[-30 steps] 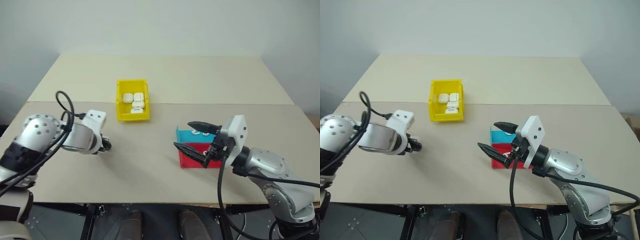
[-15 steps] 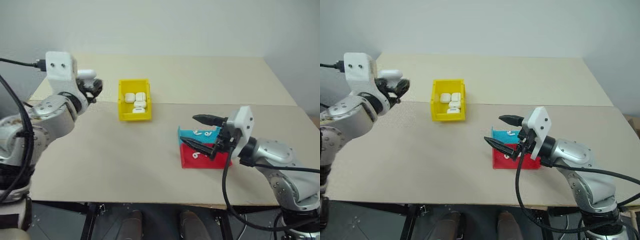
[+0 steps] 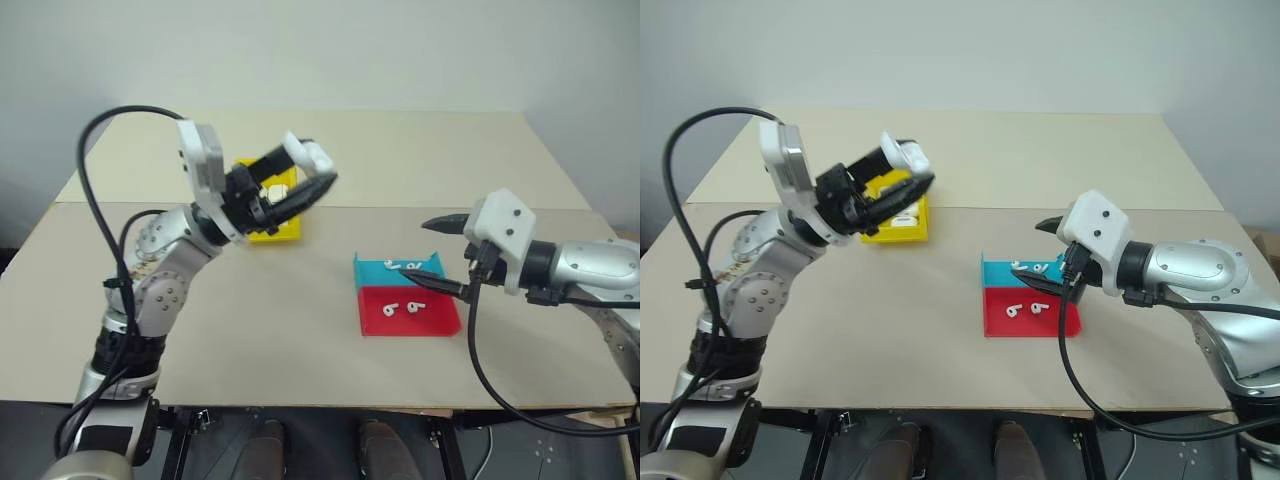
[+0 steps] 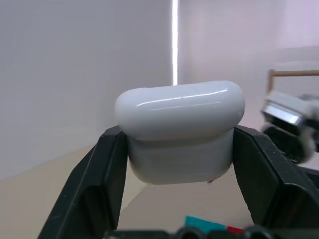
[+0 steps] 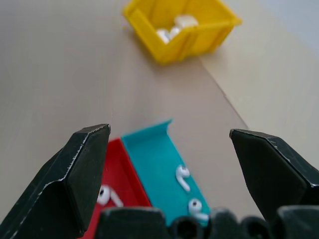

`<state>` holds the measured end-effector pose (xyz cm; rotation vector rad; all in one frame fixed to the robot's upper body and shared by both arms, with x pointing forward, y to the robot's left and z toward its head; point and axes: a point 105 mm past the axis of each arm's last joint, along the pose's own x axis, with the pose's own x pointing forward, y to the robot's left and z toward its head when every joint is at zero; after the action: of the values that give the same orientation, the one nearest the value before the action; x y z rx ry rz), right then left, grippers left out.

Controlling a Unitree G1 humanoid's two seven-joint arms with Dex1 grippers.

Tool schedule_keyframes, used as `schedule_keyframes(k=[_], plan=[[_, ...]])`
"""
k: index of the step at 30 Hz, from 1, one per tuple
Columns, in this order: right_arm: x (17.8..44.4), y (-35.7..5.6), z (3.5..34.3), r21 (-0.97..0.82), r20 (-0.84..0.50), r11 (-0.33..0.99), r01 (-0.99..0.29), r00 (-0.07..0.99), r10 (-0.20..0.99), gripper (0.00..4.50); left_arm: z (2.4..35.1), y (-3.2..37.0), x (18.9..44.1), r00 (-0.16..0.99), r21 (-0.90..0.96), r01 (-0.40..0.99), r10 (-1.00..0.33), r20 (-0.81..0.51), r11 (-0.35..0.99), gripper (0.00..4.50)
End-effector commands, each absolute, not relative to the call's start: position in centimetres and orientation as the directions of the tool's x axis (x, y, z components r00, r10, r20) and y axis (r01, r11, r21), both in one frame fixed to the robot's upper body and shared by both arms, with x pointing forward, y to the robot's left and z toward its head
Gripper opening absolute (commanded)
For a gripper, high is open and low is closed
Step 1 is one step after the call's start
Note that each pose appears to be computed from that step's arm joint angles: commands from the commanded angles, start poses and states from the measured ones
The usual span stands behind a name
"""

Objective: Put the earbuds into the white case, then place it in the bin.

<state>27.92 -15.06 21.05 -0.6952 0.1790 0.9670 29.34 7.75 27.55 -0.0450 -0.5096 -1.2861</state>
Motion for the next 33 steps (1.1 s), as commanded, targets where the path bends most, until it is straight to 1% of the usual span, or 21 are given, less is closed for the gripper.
schedule_keyframes(k=[1, 4, 6, 8, 10, 12, 17, 20, 22, 33], plan=[[26.9, -14.5, 21.0, -0.473, -0.535, 0.242, -0.847, 0.494, 0.685, 3.91, 27.3, 7.2, 28.0, 0.023, 0.330, 0.932, -0.932, 0.361, 0.150, 2.82], [26.4, -14.0, 20.2, -0.450, -0.607, 0.162, -0.878, 0.434, 0.665, 2.89, 26.5, 6.9, 27.0, -0.092, 0.338, 0.941, -0.939, 0.332, 0.028, 2.82], [26.6, -13.7, 19.3, -0.453, -0.651, 0.117, -0.884, 0.418, 0.633, 2.18, 25.7, 6.8, 26.4, -0.153, 0.351, 0.936, -0.941, 0.303, -0.039, 2.82], [26.9, -13.6, 18.5, -0.445, -0.689, 0.082, -0.892, 0.400, 0.605, 2.18, 25.1, 6.7, 26.2, -0.180, 0.353, 0.933, -0.940, 0.292, -0.069, 2.82], [27.8, -13.6, 17.4, -0.473, -0.734, 0.011, -0.881, 0.401, 0.548, 2.18, 24.9, 6.5, 26.2, -0.189, 0.355, 0.932, -0.937, 0.293, -0.077, 2.82], [28.4, -13.2, 16.7, -0.452, -0.766, -0.033, -0.891, 0.369, 0.526, 2.18, 24.9, 6.4, 26.2, -0.185, 0.353, 0.933, -0.934, 0.307, -0.069, 2.82], [30.2, -12.7, 15.5, -0.466, -0.844, -0.270, -0.843, 0.332, 0.420, 2.18, 24.8, 6.2, 26.0, -0.184, 0.359, 0.931, -0.933, 0.310, -0.064, 2.82], [30.4, -12.2, 15.2, -0.419, -0.874, -0.360, -0.834, 0.262, 0.410, 2.18, 24.8, 6.3, 25.9, -0.169, 0.363, 0.930, -0.935, 0.313, -0.047, 2.82], [30.5, -12.1, 15.0, -0.405, -0.890, -0.426, -0.809, 0.242, 0.387, 2.18, 24.8, 6.4, 25.7, -0.162, 0.368, 0.929, -0.936, 0.311, -0.039, 2.82], [31.5, -11.2, 14.0, -0.375, -0.909, -0.526, -0.763, 0.190, 0.372, 2.18, 24.7, 6.8, 24.8, -0.098, 0.365, 0.931, -0.942, 0.322, 0.028, 2.82]])
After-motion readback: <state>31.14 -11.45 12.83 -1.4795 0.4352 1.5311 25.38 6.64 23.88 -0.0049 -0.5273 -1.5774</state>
